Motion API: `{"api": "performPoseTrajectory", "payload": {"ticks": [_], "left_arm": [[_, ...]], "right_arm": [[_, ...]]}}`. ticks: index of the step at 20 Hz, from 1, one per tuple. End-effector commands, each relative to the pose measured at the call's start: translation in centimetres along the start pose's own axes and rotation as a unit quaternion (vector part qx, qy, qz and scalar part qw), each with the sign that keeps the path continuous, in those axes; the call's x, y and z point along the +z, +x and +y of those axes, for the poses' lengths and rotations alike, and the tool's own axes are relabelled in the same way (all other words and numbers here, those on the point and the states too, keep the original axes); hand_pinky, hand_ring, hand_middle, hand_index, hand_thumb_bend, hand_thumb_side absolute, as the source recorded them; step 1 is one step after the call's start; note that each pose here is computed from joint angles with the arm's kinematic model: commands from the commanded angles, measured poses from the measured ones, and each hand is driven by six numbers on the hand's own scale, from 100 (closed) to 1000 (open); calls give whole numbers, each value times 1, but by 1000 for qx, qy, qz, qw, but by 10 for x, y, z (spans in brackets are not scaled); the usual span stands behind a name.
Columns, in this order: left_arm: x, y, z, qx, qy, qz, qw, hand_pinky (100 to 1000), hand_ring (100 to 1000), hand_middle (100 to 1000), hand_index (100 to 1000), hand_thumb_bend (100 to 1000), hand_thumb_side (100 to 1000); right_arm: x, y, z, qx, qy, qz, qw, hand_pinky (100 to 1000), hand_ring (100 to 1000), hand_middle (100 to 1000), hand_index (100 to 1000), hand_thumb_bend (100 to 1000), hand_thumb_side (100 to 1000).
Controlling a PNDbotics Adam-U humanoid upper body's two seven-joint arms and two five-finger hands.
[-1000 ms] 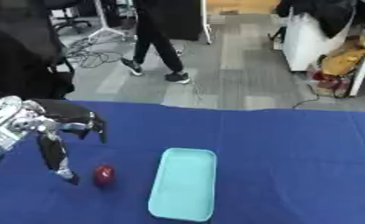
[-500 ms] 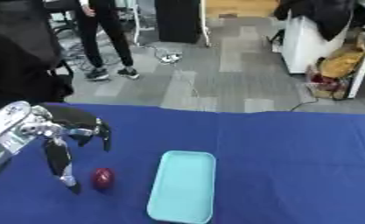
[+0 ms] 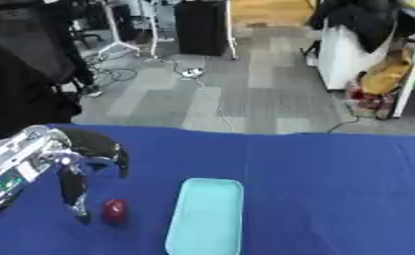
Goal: Pick up objects on the table and place them in the box.
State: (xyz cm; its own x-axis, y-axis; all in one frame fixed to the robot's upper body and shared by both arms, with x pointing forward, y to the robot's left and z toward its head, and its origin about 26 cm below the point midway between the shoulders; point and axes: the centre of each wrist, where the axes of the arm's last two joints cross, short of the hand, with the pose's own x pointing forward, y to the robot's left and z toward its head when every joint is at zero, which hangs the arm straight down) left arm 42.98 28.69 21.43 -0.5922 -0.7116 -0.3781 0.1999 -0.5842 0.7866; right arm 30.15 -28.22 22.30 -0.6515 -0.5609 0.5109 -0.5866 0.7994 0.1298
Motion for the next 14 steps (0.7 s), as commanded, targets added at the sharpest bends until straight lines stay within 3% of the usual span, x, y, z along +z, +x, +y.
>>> {"api": "performPoseTrajectory", "payload": {"ticks": [1, 5, 14], "left_arm": [[-1, -13, 3, -24, 14, 30, 999, 494, 553, 787, 773, 829, 336], [-12, -17, -6, -30, 24, 39, 999, 506, 591, 817, 778, 802, 345], [-30, -14, -23, -14, 13, 15, 1000, 453, 553, 788, 777, 752, 371]], "right_arm": [[-9, 7, 2, 3, 13, -11, 1000, 195, 303, 377, 756, 100, 900], [-11, 7, 3, 0, 12, -14, 1000, 196, 304, 377, 755, 100, 901], [-14, 7, 4, -5, 11, -17, 1000, 196, 304, 377, 754, 100, 902]]}}
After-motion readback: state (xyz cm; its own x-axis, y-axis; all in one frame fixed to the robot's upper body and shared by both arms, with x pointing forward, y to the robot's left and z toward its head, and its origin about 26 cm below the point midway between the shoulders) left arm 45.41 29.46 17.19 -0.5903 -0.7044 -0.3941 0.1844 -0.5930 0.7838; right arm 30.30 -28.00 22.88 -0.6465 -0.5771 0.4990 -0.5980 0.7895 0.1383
